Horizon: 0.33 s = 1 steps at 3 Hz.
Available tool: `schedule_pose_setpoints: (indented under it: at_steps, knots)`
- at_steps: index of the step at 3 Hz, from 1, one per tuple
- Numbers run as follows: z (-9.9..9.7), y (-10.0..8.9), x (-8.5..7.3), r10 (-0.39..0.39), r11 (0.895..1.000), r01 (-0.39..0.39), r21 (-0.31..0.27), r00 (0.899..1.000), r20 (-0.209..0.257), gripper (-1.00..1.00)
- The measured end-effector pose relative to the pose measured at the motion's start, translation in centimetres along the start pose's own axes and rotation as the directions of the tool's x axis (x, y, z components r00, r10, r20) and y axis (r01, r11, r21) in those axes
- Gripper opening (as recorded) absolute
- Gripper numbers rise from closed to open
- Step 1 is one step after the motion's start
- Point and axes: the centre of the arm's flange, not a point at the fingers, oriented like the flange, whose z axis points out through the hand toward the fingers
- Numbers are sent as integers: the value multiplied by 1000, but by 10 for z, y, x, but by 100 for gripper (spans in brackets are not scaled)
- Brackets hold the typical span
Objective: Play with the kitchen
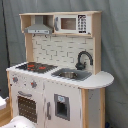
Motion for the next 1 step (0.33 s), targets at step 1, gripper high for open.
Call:
schedule_pose_setpoints:
  at_steps: [1]
  knots:
    - [-9,-9,0,-110,994,110,-4,994,-12,100]
